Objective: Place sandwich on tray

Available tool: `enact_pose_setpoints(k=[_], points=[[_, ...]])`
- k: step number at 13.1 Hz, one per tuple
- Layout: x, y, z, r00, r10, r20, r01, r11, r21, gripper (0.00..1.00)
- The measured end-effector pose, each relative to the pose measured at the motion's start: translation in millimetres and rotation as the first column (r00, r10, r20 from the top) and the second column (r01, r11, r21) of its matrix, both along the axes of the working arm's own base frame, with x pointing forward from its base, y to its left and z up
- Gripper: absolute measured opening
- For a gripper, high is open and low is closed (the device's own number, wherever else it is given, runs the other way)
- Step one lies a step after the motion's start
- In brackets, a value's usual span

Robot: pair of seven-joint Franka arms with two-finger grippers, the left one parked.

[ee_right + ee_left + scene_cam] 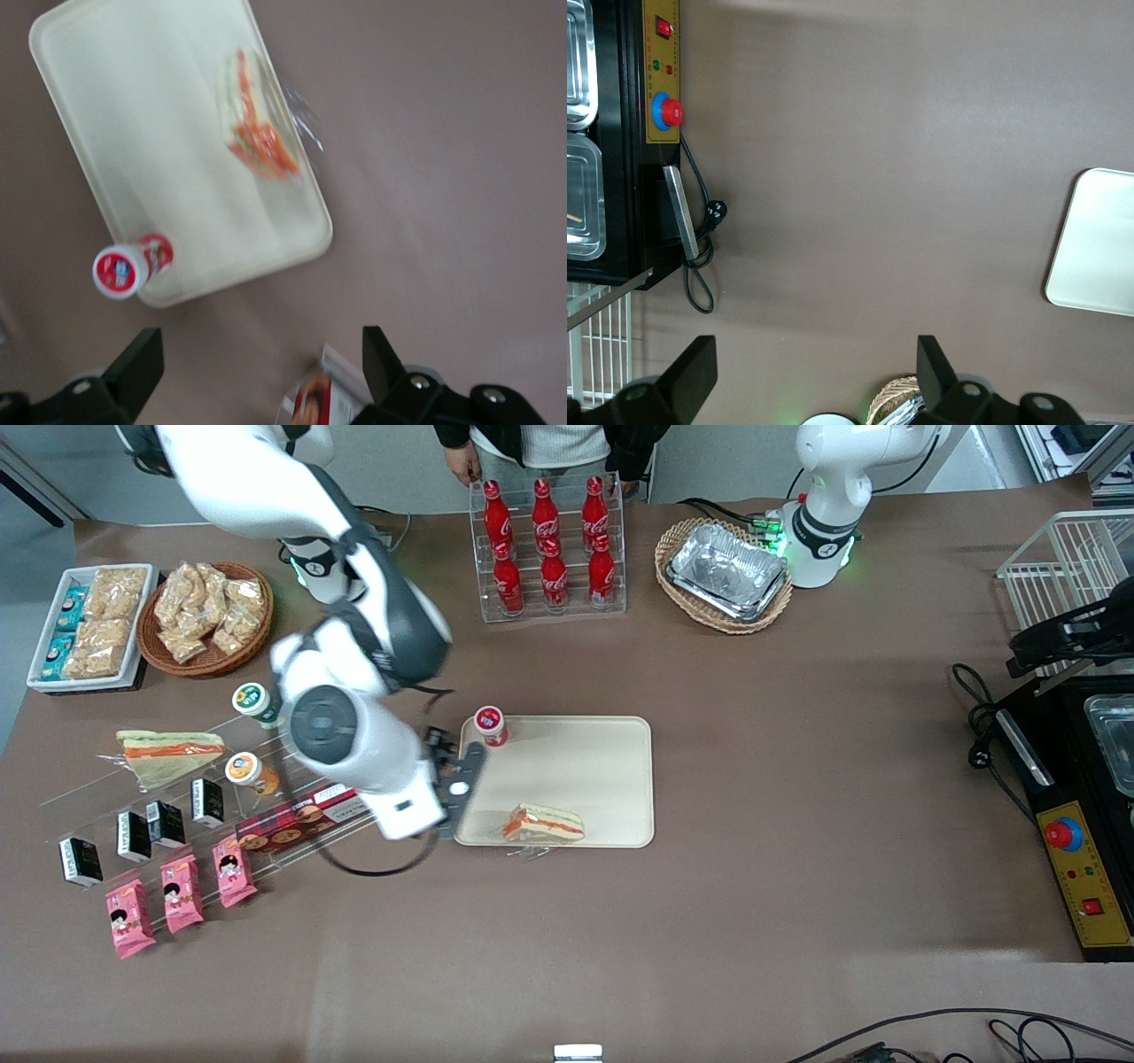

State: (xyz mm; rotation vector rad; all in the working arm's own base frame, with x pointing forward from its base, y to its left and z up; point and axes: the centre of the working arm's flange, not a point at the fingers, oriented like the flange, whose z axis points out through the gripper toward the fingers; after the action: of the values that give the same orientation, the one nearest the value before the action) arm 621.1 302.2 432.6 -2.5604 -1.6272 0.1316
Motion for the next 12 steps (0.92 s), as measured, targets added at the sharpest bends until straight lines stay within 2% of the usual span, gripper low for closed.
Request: enact_pose_setpoints(k=[2,4,6,9,12], points=[[3,-46,34,0.977,-0.213,-0.017,0.212,0.976,-0.041,1.00],[-1,-78,64,0.920,-0.391,-0.021,0.389,0.918,-0.075,1.00],[-5,-111,89,0.855,-0.518,-0.015,0.514,0.852,-0.102,1.00],[-5,-179,122,0.772,-0.634,0.032,0.633,0.766,-0.110,1.00],[-9,-255,150,0.685,-0.724,0.086,0.729,0.680,-0.083,1.00]])
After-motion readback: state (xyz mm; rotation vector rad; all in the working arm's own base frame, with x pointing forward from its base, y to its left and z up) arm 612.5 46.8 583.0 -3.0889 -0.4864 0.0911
